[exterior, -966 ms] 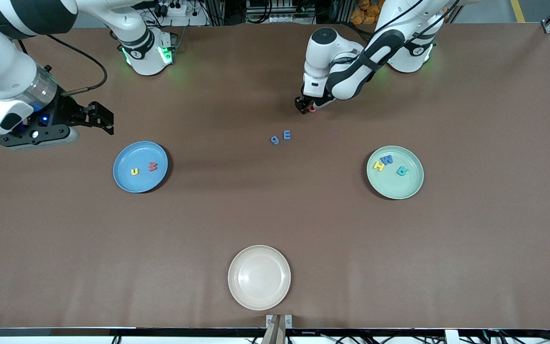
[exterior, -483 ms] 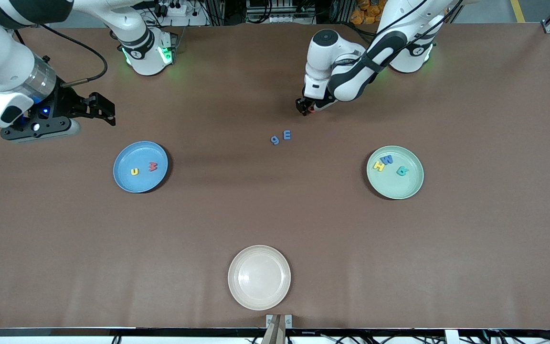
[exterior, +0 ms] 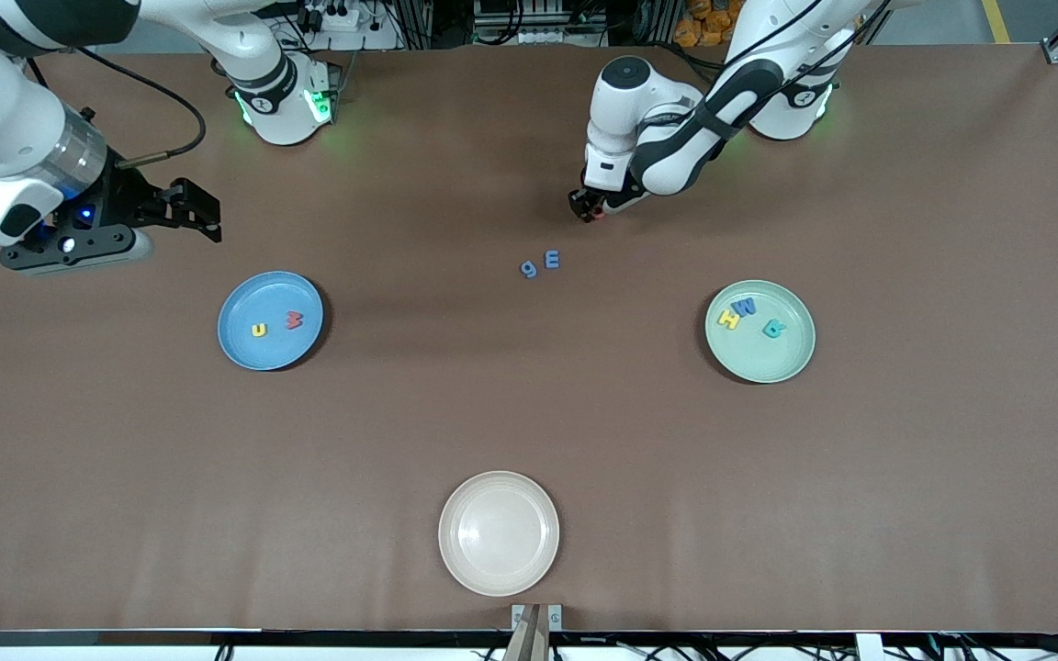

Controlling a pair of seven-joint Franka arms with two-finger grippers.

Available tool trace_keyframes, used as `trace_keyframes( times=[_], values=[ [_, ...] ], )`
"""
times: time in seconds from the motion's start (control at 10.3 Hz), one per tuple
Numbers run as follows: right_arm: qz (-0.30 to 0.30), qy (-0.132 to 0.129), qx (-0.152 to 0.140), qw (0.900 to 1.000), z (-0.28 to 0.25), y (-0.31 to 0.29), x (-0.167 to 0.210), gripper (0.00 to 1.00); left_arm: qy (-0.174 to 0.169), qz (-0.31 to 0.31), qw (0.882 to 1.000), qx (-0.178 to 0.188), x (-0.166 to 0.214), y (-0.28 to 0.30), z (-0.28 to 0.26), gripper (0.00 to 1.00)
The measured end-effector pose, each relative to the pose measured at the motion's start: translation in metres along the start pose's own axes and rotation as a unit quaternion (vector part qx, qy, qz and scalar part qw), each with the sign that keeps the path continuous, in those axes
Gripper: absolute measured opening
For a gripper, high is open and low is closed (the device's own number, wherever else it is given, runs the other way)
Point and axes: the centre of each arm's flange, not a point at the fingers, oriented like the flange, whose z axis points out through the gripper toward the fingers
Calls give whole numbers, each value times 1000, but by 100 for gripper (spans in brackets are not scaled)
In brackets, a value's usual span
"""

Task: Sort upper and lower case letters into plates
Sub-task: 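Lift the Q with the left gripper while the right gripper reaches letters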

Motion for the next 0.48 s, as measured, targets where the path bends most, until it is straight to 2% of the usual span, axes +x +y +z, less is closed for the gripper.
trace_keyframes(
  times=[0.48],
  values=[
    [31,13,2,999,-10,37,-1,100,1,1,1000,0,0,0,0,39]
  ],
)
